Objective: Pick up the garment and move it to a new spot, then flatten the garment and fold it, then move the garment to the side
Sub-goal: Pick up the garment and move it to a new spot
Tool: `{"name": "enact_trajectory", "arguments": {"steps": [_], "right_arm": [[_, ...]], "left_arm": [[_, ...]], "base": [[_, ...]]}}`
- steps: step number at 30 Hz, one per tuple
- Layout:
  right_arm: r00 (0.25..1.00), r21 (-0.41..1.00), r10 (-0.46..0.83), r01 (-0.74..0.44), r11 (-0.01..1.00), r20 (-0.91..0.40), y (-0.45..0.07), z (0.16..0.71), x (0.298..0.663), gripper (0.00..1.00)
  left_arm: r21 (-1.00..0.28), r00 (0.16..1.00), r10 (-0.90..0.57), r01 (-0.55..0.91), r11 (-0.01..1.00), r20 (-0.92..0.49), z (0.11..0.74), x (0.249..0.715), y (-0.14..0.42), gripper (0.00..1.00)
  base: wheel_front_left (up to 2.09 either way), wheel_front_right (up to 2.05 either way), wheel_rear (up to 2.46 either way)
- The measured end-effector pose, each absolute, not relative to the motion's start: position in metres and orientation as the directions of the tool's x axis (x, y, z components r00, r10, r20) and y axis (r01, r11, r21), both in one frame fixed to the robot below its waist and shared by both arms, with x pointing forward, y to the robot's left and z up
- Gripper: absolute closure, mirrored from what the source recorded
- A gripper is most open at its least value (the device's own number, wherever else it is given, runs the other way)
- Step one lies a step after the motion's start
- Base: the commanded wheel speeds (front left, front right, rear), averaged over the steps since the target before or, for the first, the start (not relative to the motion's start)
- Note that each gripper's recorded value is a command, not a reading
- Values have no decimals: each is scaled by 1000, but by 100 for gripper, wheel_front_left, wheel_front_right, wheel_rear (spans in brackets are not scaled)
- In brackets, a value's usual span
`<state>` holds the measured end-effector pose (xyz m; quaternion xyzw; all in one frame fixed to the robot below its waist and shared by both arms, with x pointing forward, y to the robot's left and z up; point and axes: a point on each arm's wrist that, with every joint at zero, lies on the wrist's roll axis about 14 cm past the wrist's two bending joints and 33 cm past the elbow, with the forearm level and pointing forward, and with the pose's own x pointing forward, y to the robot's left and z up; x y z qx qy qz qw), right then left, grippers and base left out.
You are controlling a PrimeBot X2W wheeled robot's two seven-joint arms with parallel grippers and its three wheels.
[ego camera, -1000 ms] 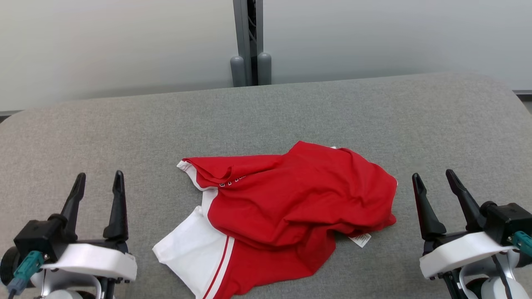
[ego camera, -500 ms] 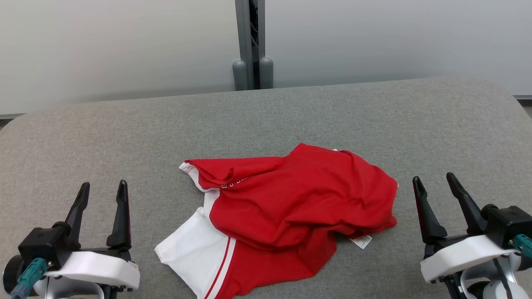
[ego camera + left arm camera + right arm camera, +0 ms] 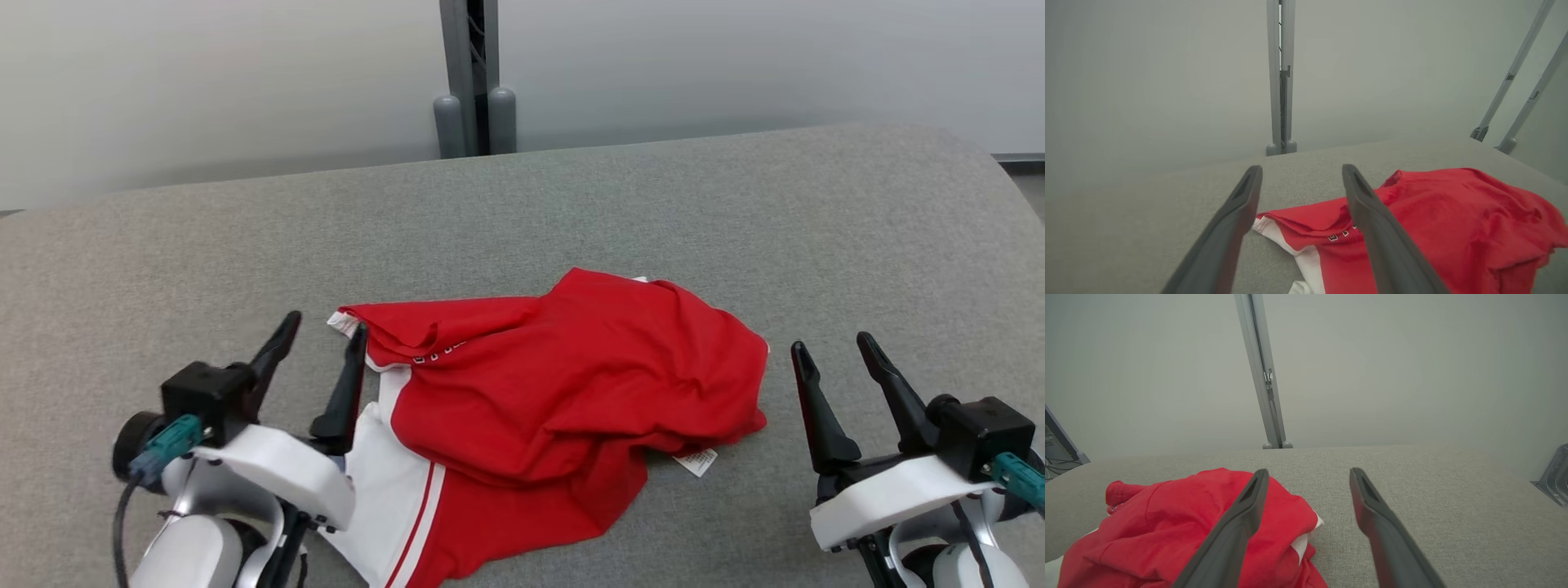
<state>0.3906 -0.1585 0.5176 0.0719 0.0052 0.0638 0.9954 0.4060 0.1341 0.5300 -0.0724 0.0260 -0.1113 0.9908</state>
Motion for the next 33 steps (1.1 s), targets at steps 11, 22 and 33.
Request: {"name": "enact_trajectory", "arguments": {"steps": [11,22,33], "right_arm": [[998,162,49,-45,986,-25,-184,505,384,0],[996,170,-60,70,983,-68,-218,486,371,0],[999,178,-28,33,983,-32,-209,494,386,0]], "left_arm": [[-203,810,-494,451,869,-316,457,430,44,0],[-190,785,-498,461,867,-369,428,462,32,100],[83,914,-347,337,938,212,633,520,107,100]], "base": [[0,0,0],[0,0,0],[0,0,0]]}}
